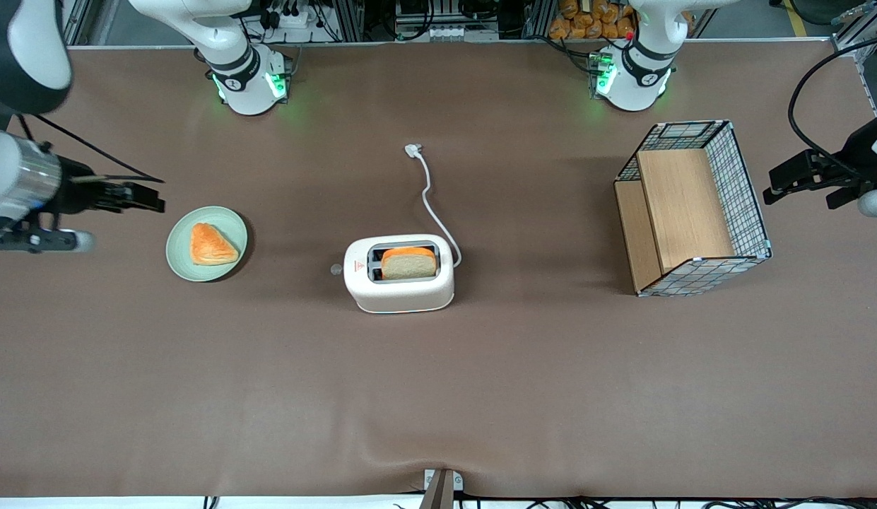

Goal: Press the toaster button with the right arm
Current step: 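Advance the right gripper to the lever on the white toaster's end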

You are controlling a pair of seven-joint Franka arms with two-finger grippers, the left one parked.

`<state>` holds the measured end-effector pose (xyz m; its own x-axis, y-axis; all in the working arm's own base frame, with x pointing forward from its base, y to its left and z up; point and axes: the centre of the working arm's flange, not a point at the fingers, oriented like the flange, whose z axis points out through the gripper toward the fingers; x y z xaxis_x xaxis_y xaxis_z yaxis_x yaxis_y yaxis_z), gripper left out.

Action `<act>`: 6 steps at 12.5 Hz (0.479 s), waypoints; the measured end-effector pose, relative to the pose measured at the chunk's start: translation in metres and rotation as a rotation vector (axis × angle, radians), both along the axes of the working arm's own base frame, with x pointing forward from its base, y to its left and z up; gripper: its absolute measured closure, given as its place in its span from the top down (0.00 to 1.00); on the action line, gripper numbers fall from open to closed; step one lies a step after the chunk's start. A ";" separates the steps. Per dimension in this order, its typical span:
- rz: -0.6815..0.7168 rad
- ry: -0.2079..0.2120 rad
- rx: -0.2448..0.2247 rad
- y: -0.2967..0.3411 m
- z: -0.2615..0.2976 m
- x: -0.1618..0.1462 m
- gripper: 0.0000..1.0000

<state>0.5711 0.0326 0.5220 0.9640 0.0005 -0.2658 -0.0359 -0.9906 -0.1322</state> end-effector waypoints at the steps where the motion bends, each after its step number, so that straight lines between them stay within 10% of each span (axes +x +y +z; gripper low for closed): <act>1: 0.004 0.021 0.034 0.011 -0.011 0.000 0.52; 6: -0.030 0.081 0.182 0.042 -0.065 0.012 0.01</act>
